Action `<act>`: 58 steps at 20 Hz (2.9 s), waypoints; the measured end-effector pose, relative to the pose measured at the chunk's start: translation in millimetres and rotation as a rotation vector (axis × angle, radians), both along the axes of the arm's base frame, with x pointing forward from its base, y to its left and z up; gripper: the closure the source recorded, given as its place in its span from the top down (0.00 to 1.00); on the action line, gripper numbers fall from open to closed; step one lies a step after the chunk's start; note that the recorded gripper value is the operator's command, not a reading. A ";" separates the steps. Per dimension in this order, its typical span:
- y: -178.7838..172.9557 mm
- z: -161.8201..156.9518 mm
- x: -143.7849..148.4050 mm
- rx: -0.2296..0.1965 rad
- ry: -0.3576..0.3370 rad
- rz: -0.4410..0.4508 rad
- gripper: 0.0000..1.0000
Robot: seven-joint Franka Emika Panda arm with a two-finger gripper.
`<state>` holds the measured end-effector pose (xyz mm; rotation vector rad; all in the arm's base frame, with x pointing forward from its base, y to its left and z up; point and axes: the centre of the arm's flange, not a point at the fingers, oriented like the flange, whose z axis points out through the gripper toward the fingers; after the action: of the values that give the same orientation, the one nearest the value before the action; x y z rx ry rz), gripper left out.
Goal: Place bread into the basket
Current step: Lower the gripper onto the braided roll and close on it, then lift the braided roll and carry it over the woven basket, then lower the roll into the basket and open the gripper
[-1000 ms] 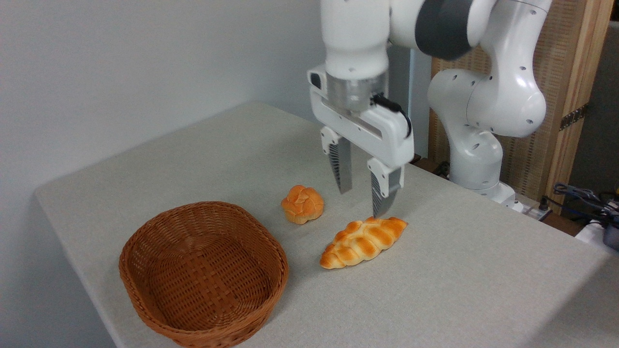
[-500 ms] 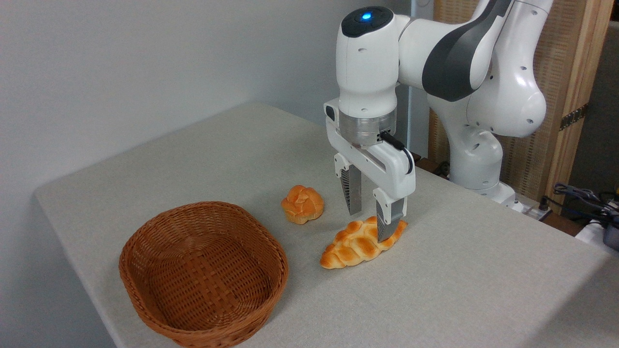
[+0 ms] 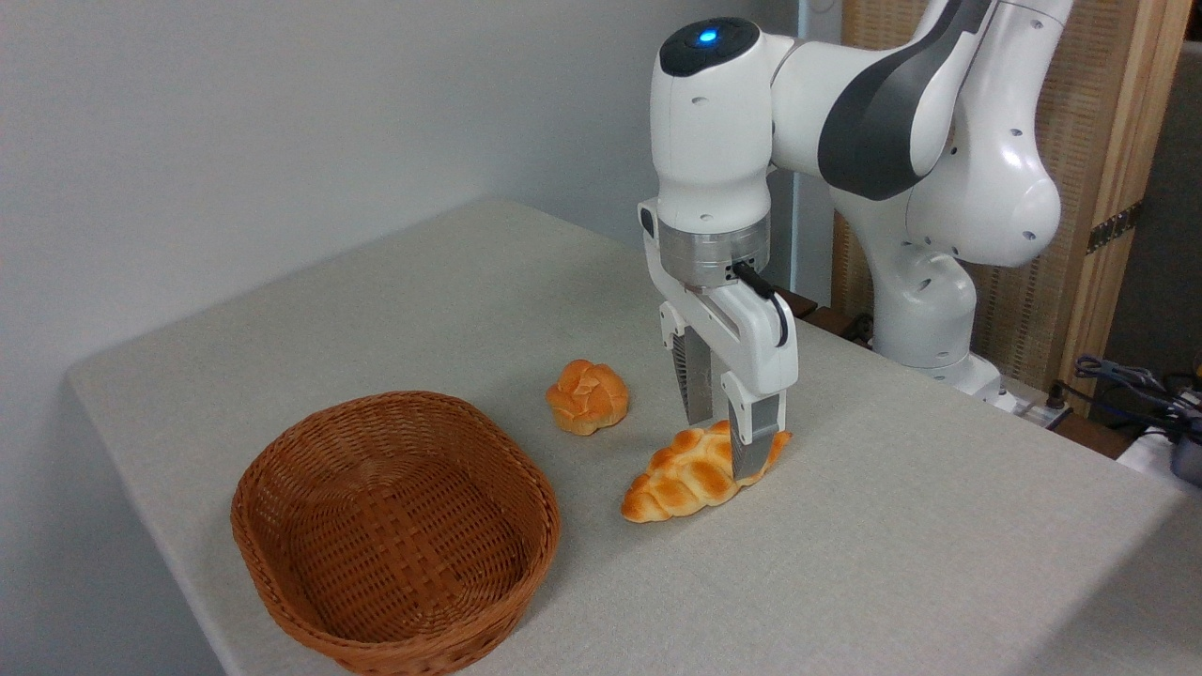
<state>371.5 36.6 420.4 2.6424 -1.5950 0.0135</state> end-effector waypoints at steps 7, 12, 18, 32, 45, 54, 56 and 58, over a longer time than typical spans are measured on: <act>1.9 -3.5 0.2 0.032 0.009 -0.053 0.84; 1.8 -6.7 4.4 0.034 -0.004 -0.054 0.56; -0.5 -9.7 5.4 0.035 0.003 -0.060 0.56; -2.0 -8.7 5.7 0.036 0.005 -0.064 0.56; -9.9 114.6 80.0 -0.134 -0.145 0.121 0.52; -43.4 103.7 195.5 -0.114 -0.238 0.153 0.78; -47.3 88.6 208.3 -0.109 -0.254 0.152 0.80; -51.0 75.5 215.6 -0.105 -0.251 0.149 1.00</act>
<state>587.1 -14.5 495.9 2.7578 -1.4082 0.4386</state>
